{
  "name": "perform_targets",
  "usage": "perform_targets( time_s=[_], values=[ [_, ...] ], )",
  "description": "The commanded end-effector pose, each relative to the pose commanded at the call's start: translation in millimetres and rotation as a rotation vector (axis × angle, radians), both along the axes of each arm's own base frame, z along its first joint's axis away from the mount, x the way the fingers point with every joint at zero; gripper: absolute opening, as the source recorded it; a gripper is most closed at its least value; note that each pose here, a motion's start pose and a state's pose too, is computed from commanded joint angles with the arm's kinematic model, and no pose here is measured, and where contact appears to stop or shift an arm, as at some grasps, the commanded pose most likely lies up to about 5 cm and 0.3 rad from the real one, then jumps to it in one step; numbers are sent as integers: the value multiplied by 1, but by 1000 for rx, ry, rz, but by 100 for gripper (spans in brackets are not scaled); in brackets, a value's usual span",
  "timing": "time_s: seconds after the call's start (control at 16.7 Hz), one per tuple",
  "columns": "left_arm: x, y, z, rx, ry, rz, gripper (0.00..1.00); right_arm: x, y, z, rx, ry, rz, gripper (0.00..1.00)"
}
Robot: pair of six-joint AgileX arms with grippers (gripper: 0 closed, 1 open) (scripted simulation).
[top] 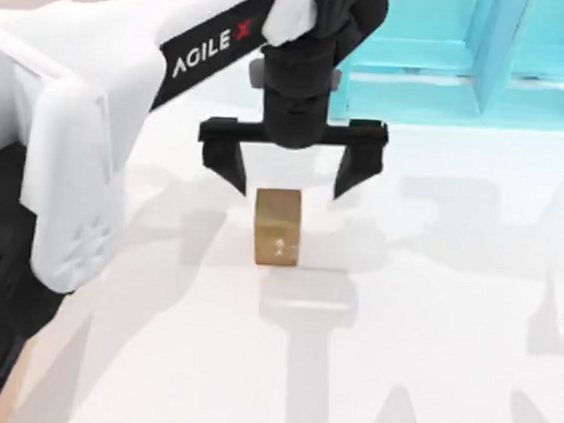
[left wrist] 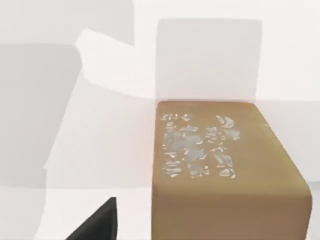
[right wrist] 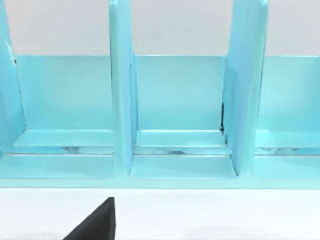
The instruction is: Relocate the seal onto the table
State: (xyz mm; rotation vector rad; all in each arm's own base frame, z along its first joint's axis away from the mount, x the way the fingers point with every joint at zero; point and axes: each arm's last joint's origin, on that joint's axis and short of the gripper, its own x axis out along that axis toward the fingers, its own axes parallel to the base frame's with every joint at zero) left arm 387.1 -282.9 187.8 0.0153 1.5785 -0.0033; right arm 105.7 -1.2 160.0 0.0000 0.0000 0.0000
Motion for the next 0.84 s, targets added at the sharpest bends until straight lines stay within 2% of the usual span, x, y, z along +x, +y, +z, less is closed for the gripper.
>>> perform_targets(
  time_s=[0.54,0.84],
  values=[
    [-11,9,83,-6,-7,-3,100,0,0,0,0,0,0,100],
    [-17,14,98,-9,-11,-4,100,0,0,0,0,0,0,100]
  ],
)
